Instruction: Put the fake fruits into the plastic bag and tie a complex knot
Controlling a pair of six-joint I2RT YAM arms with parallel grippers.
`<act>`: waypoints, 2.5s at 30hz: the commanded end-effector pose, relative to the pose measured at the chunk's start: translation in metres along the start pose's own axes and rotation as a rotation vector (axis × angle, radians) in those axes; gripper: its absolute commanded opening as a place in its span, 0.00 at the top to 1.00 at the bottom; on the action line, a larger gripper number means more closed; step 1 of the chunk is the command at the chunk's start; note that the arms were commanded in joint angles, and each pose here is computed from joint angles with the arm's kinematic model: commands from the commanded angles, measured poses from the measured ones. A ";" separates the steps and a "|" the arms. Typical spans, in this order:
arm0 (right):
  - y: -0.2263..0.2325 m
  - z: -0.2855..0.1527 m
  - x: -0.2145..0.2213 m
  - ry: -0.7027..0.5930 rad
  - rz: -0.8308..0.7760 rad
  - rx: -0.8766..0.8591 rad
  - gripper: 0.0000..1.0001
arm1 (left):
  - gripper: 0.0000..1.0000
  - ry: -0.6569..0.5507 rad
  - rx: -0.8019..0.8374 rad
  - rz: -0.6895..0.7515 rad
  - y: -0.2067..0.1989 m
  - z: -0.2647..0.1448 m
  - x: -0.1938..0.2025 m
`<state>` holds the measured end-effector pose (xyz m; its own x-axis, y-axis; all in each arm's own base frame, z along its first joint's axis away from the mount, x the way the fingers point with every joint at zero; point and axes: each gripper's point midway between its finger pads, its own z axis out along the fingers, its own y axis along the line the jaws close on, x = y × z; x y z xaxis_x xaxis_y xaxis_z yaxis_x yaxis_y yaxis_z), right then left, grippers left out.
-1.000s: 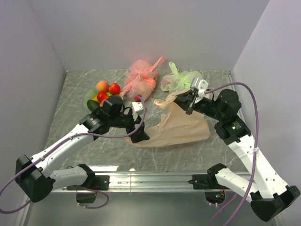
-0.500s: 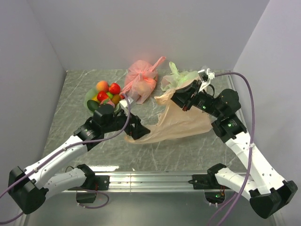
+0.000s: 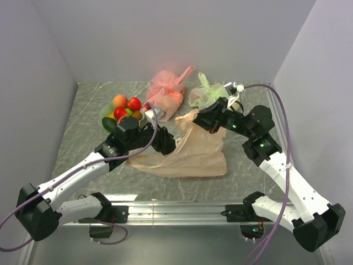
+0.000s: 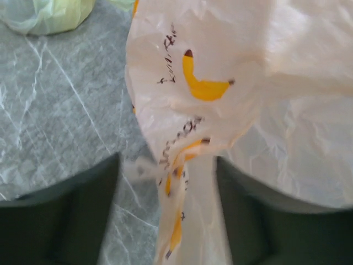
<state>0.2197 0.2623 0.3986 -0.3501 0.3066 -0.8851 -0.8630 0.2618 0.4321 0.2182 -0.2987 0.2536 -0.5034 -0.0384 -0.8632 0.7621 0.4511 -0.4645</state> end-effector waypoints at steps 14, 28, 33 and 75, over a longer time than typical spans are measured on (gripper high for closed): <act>-0.014 -0.018 -0.014 0.044 -0.074 0.013 1.00 | 1.00 -0.068 -0.015 0.096 -0.010 -0.050 -0.032; 0.002 -0.006 -0.005 0.076 -0.014 -0.055 1.00 | 0.02 -0.097 0.126 0.211 -0.061 -0.007 -0.058; 0.017 -0.002 -0.002 0.094 0.007 -0.117 1.00 | 0.02 -0.136 0.053 0.195 -0.051 0.011 -0.067; 0.013 0.011 0.005 0.066 0.048 -0.059 1.00 | 0.01 -0.227 -0.025 0.091 -0.039 0.000 -0.066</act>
<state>0.2216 0.2777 0.3845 -0.4722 0.2440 -0.8470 -0.8247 0.2170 0.5223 0.1969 -0.3115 0.2915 -0.3921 -0.0797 -0.9165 0.8194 0.4227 -0.3873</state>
